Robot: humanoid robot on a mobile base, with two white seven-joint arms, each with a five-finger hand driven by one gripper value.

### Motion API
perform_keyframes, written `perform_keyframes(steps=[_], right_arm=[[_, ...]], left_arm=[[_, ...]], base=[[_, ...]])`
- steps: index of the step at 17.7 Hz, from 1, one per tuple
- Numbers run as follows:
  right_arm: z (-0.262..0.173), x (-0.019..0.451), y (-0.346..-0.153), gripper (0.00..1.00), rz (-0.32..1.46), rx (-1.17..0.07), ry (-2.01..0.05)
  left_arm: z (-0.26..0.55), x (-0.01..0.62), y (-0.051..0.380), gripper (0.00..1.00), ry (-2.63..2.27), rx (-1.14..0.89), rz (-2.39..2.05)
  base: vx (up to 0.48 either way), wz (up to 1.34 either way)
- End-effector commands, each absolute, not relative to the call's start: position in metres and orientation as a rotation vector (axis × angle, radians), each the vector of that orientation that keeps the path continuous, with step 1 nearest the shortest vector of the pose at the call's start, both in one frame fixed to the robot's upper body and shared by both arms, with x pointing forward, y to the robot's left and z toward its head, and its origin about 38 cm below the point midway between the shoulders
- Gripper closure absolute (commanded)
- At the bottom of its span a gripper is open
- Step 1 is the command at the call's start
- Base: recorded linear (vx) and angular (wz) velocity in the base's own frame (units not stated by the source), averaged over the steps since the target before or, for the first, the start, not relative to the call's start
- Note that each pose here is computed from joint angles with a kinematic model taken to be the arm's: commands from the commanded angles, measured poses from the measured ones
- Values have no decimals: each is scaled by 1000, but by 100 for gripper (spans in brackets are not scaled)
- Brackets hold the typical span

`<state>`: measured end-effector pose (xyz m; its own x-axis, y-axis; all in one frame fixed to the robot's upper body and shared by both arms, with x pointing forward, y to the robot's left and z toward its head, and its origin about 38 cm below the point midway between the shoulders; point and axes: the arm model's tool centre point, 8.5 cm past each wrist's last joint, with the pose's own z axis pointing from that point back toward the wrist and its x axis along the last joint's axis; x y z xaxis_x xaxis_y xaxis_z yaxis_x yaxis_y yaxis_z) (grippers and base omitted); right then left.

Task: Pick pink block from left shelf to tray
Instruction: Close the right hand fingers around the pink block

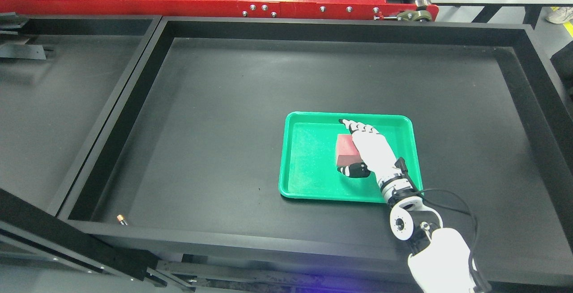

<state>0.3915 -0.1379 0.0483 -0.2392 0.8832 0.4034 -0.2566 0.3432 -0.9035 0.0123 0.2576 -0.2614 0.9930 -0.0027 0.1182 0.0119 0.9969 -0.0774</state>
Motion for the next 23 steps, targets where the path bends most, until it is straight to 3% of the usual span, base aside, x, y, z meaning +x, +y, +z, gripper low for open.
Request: perform_keyframes(steps=[1, 15, 23], right_arm=[[34, 391, -135, 1, 1262, -599, -1376], [28, 395, -133, 3, 1286, -595, -1355], [27, 395, -134, 30, 1293, -606, -1349]], left_arm=[[-261, 5, 268, 0, -115, -63, -8], [-261, 5, 268, 0, -115, -63, -8], [-261, 5, 268, 0, -115, -63, -8]], base=[[28, -44], [25, -17], [9, 0]])
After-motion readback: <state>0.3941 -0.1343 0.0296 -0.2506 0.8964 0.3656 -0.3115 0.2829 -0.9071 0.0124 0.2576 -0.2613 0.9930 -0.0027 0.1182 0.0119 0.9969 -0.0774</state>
